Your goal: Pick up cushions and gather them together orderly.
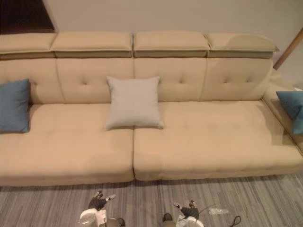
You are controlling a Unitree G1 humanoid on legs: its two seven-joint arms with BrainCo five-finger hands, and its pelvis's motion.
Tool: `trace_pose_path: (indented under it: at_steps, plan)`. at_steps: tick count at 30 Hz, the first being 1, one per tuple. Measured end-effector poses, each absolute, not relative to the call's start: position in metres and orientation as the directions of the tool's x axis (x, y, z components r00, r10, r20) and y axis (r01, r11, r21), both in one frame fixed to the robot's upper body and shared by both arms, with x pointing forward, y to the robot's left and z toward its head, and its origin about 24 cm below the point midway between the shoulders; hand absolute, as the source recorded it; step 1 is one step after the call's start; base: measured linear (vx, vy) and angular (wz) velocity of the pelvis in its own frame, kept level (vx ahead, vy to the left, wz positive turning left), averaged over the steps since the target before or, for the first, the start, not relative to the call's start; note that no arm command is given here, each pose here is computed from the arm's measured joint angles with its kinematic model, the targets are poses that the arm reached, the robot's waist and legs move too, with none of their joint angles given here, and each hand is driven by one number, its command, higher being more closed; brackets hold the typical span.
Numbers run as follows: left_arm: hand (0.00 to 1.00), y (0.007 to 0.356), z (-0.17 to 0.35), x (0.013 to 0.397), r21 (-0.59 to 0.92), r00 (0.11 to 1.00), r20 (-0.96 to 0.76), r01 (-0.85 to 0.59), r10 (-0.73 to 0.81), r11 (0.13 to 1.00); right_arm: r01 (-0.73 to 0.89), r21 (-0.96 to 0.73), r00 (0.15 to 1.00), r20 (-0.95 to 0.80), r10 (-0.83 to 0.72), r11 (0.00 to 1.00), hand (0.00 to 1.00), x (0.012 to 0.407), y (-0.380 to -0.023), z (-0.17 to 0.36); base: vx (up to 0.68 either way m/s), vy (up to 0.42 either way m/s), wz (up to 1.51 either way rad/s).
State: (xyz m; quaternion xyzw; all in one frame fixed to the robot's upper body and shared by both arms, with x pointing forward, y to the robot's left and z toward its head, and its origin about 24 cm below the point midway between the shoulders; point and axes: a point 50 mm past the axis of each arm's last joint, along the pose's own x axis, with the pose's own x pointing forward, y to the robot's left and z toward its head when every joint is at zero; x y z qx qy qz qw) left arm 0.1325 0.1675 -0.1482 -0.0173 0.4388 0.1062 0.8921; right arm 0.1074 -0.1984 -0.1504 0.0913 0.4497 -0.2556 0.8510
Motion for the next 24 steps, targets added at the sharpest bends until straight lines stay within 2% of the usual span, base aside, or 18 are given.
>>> trace_pose_path:
  at_steps: [5, 8, 10, 16, 20, 24]
  plan:
    - [0.00, 0.163, -0.147, 0.142, 0.066, 0.604, -0.784, -0.151, 0.145, 0.986, 0.531, -0.044, 0.487, -0.801, -0.347, 0.846, 0.00, 0.119, -0.199, -0.147, 0.10, 0.005, -1.17]
    - [0.00, 0.165, -0.142, 0.154, 0.076, 0.626, -0.767, -0.125, 0.138, 0.989, 0.522, -0.028, 0.532, -0.770, -0.352, 0.852, 0.00, 0.141, -0.201, -0.140, 0.02, -0.030, -1.15]
    - [0.00, 0.170, -0.139, 0.160, 0.095, 0.646, -0.749, -0.111, 0.145, 0.989, 0.515, -0.057, 0.517, -0.775, -0.363, 0.855, 0.00, 0.139, -0.207, -0.142, 0.01, -0.080, -1.30]
    - [0.00, 0.190, -0.140, 0.153, 0.149, 0.623, -0.758, -0.122, 0.193, 0.981, 0.447, -0.127, 0.529, -0.761, -0.376, 0.886, 0.00, 0.148, -0.223, -0.138, -0.01, -0.088, -1.35]
    - [0.00, 0.187, -0.144, 0.147, 0.159, 0.610, -0.775, -0.063, 0.164, 0.985, 0.434, -0.158, 0.487, -0.787, -0.378, 0.887, 0.00, 0.129, -0.224, -0.145, 0.09, -0.156, -0.42]
    - [0.00, 0.190, -0.140, 0.146, 0.153, 0.635, -0.751, -0.096, 0.179, 0.984, 0.405, -0.170, 0.486, -0.792, -0.369, 0.898, 0.00, 0.139, -0.223, -0.145, 0.20, -0.111, -1.26]
